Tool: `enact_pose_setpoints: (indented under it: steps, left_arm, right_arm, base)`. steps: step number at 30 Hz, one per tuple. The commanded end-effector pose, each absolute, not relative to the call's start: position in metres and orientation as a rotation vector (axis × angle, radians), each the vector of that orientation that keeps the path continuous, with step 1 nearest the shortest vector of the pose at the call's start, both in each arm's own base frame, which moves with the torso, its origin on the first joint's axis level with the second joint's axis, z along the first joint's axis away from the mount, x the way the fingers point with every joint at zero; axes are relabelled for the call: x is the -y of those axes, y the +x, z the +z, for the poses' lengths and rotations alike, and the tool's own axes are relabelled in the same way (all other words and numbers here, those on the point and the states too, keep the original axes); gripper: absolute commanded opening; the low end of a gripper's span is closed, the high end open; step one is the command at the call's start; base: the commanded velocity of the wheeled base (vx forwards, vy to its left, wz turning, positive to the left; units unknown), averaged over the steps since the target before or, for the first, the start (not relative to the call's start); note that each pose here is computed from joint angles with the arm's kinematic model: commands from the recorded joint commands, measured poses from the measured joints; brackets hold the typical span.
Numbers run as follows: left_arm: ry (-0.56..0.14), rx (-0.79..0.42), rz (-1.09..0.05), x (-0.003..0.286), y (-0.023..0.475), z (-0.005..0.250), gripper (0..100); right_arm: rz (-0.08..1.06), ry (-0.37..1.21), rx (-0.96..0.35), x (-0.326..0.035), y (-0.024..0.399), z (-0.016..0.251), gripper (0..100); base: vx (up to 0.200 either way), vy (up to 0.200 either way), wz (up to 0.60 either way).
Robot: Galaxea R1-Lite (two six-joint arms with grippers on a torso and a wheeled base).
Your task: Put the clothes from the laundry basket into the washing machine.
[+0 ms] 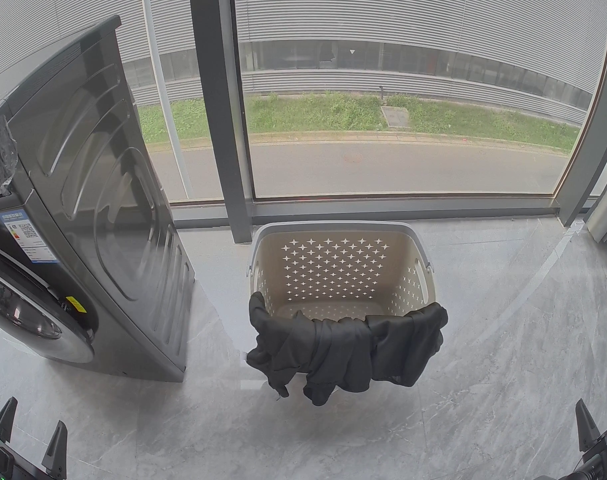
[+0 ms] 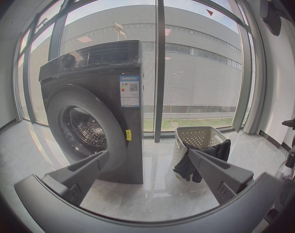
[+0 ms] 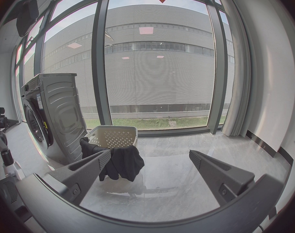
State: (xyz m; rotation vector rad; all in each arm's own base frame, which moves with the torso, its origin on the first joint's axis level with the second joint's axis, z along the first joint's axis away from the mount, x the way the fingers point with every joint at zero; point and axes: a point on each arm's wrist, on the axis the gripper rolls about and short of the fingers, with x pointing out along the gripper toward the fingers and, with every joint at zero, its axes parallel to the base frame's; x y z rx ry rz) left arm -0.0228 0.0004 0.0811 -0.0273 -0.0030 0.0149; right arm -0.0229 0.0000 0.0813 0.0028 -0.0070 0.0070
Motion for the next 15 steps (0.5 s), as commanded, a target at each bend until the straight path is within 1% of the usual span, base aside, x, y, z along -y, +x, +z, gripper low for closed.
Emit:
enact_pose_setpoints:
  steps: [1, 15]
  left_arm:
    - [-0.028, 0.005, 0.015, -0.0004, -0.0229, 0.0762, 100]
    - [-0.028, 0.005, 0.015, -0.0004, -0.0229, 0.0762, 100]
  right_arm:
    - [0.008, 0.003, 0.006, 0.0000, -0.0228, 0.0761, 100]
    - [0.008, 0.003, 0.006, 0.0000, -0.0228, 0.0761, 100]
  base:
    - [0.000, 0.200, 0.00]
    - [0.000, 0.200, 0.00]
